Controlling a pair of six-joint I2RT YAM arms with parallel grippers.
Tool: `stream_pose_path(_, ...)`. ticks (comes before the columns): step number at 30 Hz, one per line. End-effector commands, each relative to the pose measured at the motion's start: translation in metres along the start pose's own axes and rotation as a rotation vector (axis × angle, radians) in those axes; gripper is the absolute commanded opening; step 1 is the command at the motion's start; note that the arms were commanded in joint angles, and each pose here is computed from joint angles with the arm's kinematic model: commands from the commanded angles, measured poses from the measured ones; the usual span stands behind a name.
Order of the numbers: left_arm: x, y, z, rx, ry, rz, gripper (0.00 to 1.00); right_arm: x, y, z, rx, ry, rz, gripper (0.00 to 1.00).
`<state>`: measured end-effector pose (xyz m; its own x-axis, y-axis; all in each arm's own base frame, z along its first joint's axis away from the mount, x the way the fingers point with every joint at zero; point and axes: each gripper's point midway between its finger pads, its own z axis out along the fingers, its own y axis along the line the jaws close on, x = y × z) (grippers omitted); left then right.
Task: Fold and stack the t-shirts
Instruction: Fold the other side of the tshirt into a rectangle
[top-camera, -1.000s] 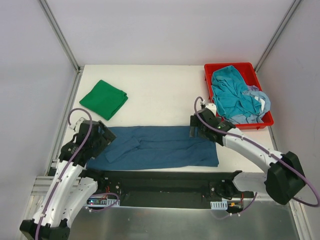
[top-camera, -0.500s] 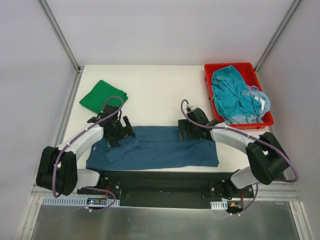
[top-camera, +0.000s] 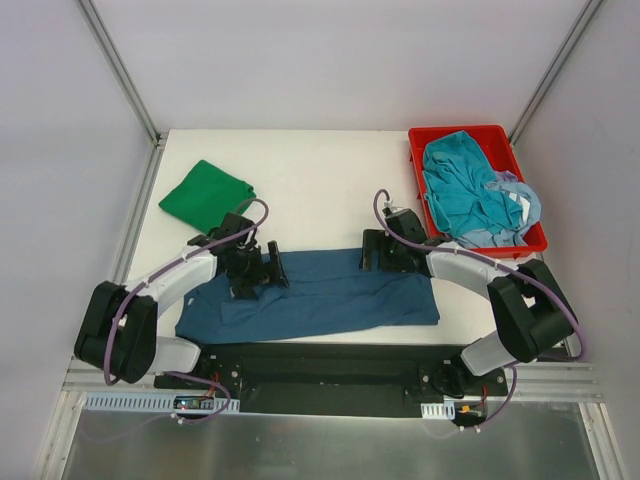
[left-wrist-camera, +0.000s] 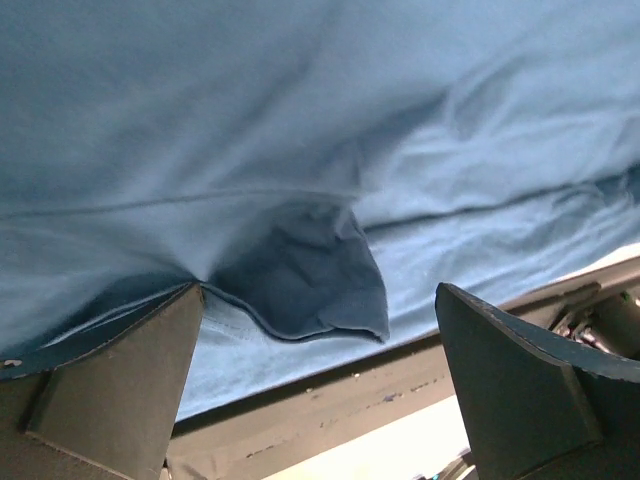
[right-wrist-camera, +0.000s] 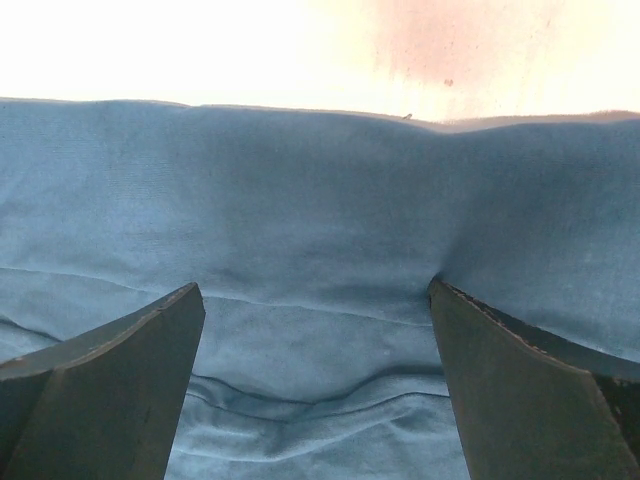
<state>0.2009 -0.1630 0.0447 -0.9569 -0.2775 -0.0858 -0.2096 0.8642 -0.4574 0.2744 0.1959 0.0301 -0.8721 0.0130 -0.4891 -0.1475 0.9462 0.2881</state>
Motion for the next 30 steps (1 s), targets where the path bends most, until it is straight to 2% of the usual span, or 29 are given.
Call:
stream_pose_path(1,0.011,-0.024,-0.024,0.118,-0.022,0.083,0.99,0.017,-0.003,0.003,-0.016,0.049,0.022,0.97)
stream_pose_path(6,0.014,-0.051,-0.056,0.253,-0.093,0.201,0.99,0.017,-0.007,0.002,-0.007,0.048,0.027,0.97)
stream_pose_path(8,-0.004,-0.048,-0.062,0.202,-0.189,0.17,0.99,0.017,-0.008,0.003,-0.005,0.048,0.029,0.97)
stream_pose_path(10,-0.032,-0.034,-0.061,0.08,-0.306,0.116,0.99,0.017,-0.006,0.003,-0.013,0.051,0.028,0.97)
stream_pose_path(12,-0.046,-0.029,-0.057,0.014,-0.328,0.089,0.99,0.018,-0.004,0.004,-0.025,0.062,0.029,0.97)
stream_pose_path(16,-0.036,-0.033,-0.031,0.015,-0.176,0.07,0.99,0.018,-0.005,0.003,-0.021,0.058,0.029,0.97)
stream_pose_path(22,0.013,-0.018,-0.003,-0.041,0.064,0.092,0.99,0.019,-0.008,-0.001,-0.007,0.054,0.025,0.96)
stream_pose_path(30,0.091,-0.034,-0.025,0.035,0.174,0.231,0.99,0.017,-0.016,-0.008,0.031,0.047,0.018,0.97)
